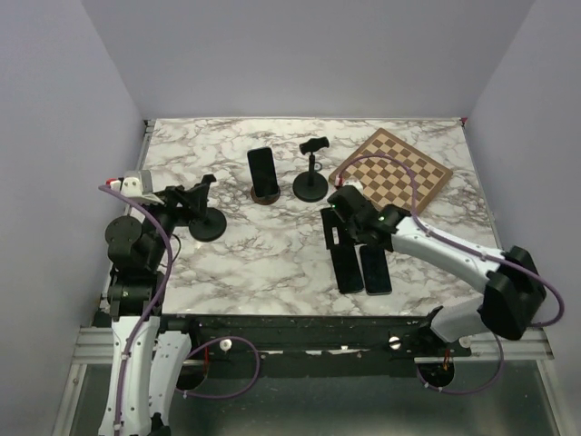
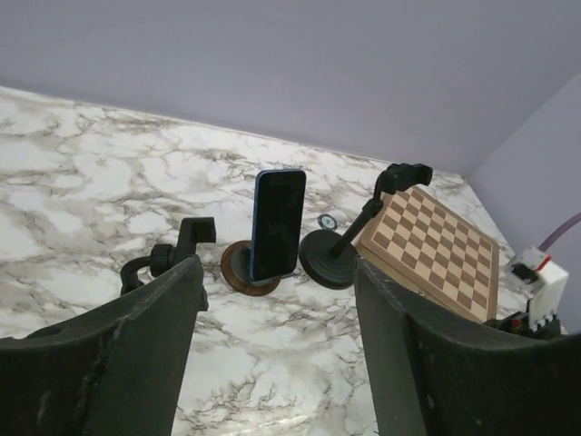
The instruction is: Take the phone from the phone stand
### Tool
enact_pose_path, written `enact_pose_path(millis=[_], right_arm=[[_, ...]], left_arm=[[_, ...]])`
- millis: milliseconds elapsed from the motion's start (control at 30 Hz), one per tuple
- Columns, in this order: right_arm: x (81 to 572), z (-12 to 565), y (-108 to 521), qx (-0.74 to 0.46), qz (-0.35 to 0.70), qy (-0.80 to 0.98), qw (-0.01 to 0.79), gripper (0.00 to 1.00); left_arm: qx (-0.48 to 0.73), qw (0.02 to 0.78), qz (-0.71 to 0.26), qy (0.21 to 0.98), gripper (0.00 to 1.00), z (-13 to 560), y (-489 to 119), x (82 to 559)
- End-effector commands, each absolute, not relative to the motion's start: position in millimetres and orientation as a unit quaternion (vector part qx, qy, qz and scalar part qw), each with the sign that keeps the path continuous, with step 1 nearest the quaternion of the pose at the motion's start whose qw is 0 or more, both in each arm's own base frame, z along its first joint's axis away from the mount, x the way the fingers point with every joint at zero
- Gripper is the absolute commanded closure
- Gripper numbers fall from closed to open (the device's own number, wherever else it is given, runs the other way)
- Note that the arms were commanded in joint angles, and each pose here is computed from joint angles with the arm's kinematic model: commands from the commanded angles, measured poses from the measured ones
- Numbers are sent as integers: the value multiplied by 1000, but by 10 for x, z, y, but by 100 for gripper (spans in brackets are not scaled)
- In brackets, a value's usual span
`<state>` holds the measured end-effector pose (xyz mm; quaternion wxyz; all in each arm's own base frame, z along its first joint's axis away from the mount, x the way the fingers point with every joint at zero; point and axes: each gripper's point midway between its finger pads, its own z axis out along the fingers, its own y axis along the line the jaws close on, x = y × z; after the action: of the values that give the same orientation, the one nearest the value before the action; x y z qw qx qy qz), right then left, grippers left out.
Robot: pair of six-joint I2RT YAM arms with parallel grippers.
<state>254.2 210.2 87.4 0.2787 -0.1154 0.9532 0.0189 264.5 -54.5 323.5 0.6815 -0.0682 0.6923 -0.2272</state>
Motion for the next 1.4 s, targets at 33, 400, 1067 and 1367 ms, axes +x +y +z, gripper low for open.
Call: enact_pose_path(millis=[33,400,1067,1367], right_arm=[[2616,1493,2170,-98,96,914,383,9],[2512,1702,1962,-58,115,896,425,11],[2416,2030,1721,-33,125,872,472,12],[2381,2075,1661,-29,125,868,479,12]], left_arm=[[-35,661,-270,699,22,3363,-748,2487],[20,584,-305,752,1,3354,-1472,2588],[-79,454,-101,882,1,2236,-1940,4208],[-99,435,-77,892,1,1840,-1867,4505]])
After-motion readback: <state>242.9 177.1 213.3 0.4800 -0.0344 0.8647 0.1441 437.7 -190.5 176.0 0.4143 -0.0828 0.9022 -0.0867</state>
